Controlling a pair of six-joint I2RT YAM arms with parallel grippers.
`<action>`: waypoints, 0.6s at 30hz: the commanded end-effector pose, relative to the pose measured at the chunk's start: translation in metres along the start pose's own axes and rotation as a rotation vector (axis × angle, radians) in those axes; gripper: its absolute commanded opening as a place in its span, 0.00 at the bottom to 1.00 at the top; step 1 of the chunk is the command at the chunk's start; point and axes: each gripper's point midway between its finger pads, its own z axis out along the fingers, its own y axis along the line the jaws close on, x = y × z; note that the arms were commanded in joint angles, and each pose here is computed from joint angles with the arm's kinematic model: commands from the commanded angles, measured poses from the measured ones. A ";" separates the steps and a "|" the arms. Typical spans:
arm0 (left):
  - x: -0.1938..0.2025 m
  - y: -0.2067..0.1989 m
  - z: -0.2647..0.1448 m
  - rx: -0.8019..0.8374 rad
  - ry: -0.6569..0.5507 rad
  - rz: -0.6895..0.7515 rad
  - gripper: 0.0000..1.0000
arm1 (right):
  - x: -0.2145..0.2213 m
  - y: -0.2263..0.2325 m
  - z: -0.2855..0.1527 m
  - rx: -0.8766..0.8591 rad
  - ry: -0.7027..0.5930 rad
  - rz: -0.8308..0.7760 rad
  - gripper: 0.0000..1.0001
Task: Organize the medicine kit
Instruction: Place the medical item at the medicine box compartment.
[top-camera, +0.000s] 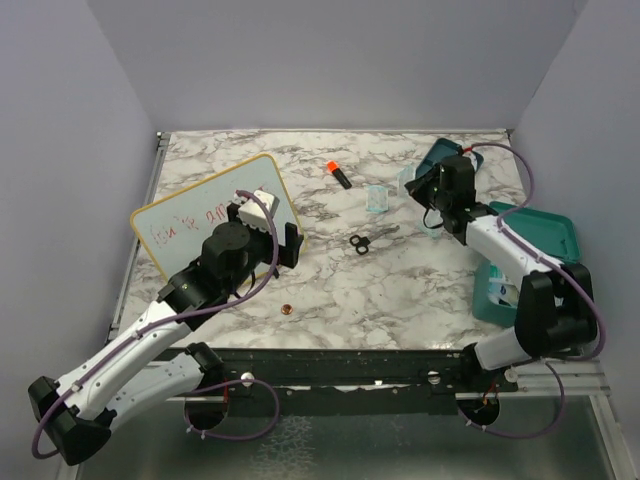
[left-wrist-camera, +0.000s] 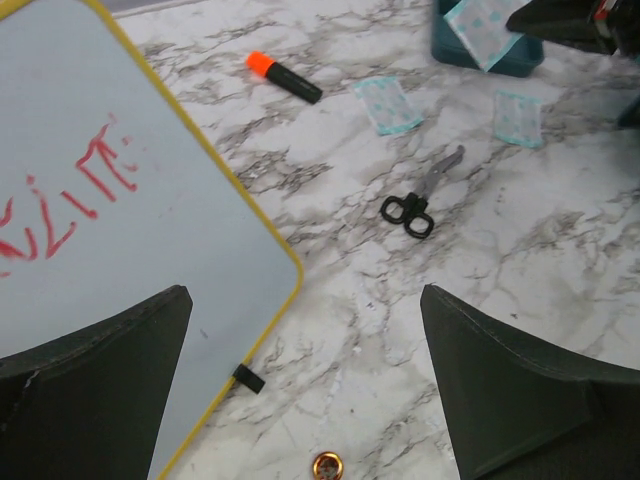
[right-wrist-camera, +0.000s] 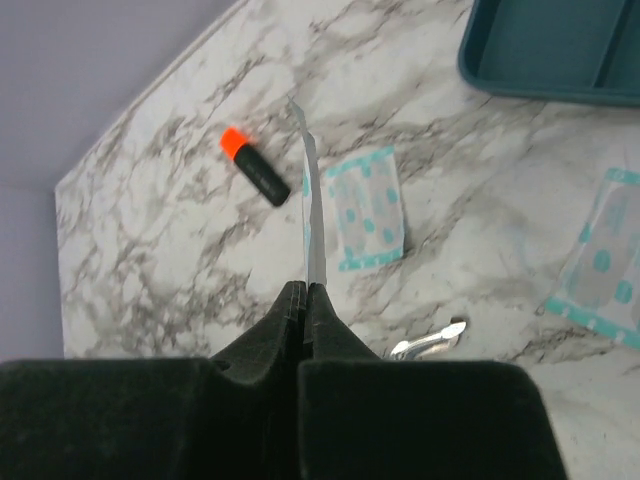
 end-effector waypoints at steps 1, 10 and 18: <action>0.012 0.040 -0.012 -0.182 -0.017 0.074 0.99 | -0.044 -0.023 0.037 0.135 -0.174 0.077 0.00; 0.019 0.040 -0.017 -0.168 -0.016 0.074 0.99 | -0.063 -0.058 0.105 0.265 -0.253 0.204 0.01; 0.018 0.045 -0.023 -0.184 -0.027 0.078 0.99 | -0.071 -0.094 0.134 0.382 -0.282 0.293 0.01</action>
